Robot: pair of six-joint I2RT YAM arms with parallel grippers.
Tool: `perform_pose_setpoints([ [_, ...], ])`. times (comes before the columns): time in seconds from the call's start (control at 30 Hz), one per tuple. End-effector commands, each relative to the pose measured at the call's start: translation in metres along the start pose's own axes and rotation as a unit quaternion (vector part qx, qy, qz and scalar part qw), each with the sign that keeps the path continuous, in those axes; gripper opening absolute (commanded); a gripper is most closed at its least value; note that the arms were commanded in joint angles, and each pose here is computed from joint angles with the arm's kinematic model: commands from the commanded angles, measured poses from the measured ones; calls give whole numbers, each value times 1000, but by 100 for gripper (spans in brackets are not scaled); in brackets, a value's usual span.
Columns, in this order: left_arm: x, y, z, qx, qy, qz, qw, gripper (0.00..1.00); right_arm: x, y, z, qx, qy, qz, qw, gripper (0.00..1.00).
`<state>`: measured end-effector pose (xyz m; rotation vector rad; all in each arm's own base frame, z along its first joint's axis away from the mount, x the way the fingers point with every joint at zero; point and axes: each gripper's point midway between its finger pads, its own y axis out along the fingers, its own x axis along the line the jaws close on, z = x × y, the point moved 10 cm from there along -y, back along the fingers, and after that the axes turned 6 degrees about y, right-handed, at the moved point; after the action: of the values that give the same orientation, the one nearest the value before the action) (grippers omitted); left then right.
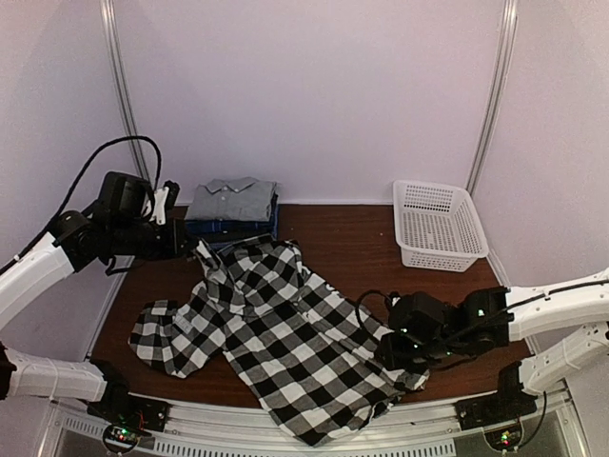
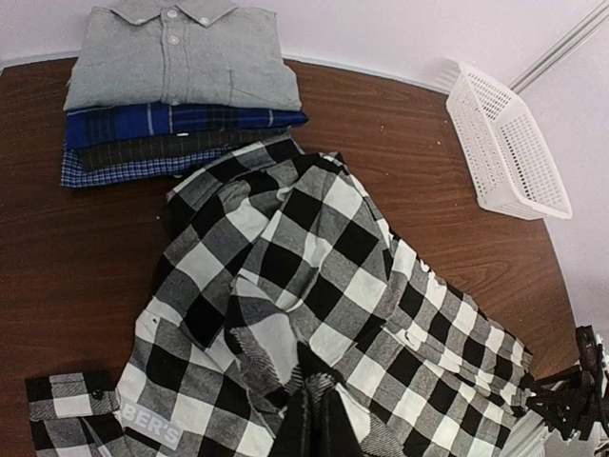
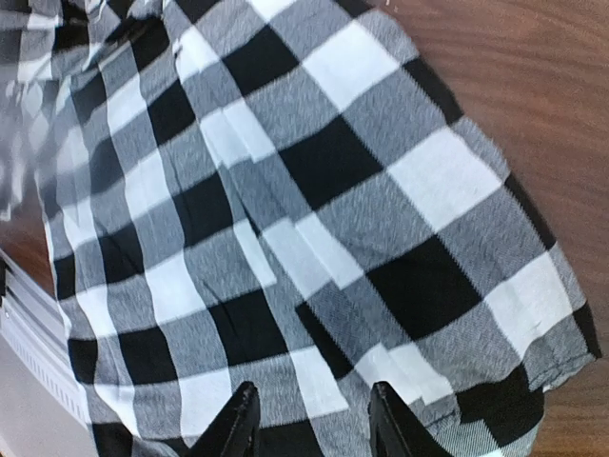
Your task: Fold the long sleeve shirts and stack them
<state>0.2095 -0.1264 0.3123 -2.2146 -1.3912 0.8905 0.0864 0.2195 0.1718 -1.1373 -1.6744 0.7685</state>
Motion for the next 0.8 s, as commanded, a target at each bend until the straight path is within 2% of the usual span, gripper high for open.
perform_pose_setpoints([
  [0.0,-13,7,-19,-32,7,57,998,0,10,-2,-38,-83,18,-25,996,41],
  [0.1,-17,18,-22,-28,12,74,997,0,7,2,-66,-117,27,-29,992,43],
  [0.27,-23,53,-24,0,21,98,995,0,-27,15,-98,-150,65,4,987,46],
  [0.4,-35,91,-31,14,29,123,992,0,-35,25,-97,-142,82,-20,986,44],
  [0.57,-48,149,-36,26,33,144,989,0,-22,35,-94,-132,89,-81,984,35],
  [0.77,-52,227,-38,55,28,157,986,0,-15,58,-94,-121,88,-80,985,31],
])
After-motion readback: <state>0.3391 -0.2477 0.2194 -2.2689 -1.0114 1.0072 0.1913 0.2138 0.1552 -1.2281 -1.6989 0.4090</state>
